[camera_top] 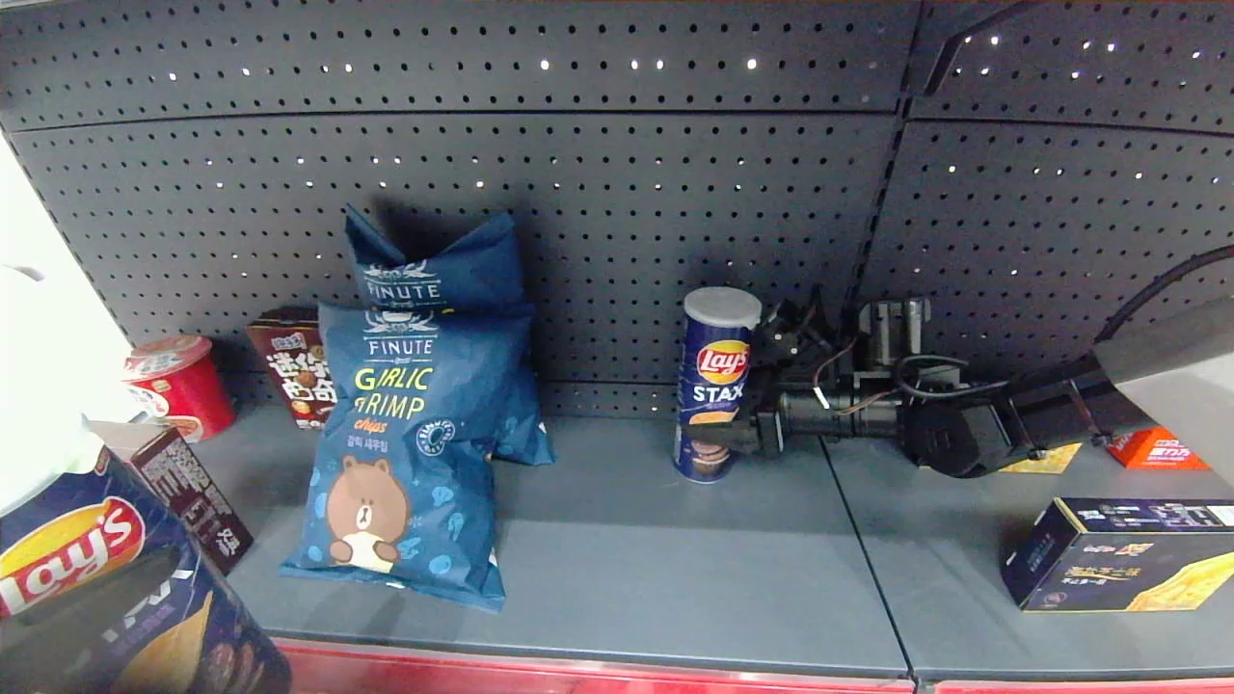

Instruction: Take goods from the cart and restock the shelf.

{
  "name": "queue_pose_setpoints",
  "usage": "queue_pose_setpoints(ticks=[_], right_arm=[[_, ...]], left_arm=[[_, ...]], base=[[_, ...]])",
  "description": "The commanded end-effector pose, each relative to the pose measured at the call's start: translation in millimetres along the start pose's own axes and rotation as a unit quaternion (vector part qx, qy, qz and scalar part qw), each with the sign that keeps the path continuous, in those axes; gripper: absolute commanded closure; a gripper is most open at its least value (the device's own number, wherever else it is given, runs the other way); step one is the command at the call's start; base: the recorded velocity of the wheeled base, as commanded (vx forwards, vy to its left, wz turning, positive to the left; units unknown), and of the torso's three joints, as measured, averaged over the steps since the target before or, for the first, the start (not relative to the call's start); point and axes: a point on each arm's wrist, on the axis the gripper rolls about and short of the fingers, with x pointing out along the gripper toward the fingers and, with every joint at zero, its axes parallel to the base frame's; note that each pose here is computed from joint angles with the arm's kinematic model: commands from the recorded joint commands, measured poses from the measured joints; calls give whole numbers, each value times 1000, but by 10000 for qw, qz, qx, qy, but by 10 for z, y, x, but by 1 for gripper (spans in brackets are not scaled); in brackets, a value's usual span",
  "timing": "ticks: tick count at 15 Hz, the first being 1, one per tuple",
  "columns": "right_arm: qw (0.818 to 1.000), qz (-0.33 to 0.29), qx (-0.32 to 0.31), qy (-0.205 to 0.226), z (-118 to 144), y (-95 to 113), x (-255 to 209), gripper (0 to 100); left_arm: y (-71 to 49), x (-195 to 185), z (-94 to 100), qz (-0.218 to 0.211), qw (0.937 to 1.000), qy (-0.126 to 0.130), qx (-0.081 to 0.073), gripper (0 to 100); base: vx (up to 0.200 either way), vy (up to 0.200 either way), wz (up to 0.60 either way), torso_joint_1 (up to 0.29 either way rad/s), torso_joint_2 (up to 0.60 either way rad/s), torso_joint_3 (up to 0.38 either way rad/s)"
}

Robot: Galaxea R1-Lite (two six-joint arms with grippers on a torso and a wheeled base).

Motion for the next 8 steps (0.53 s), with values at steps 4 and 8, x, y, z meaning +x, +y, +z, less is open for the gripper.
queue_pose_setpoints(ticks=[4, 8], right_arm=[[9999, -89, 19, 72, -8, 39, 54, 100], [10000, -78, -46, 8, 115, 132, -13, 100]], left_arm=[[0, 7, -21, -3, 10000, 40, -4, 100], [-2, -10, -21, -2, 10000, 9, -1, 100]], base=[[0, 0, 0, 0, 0, 0], [0, 0, 0, 0, 0, 0]])
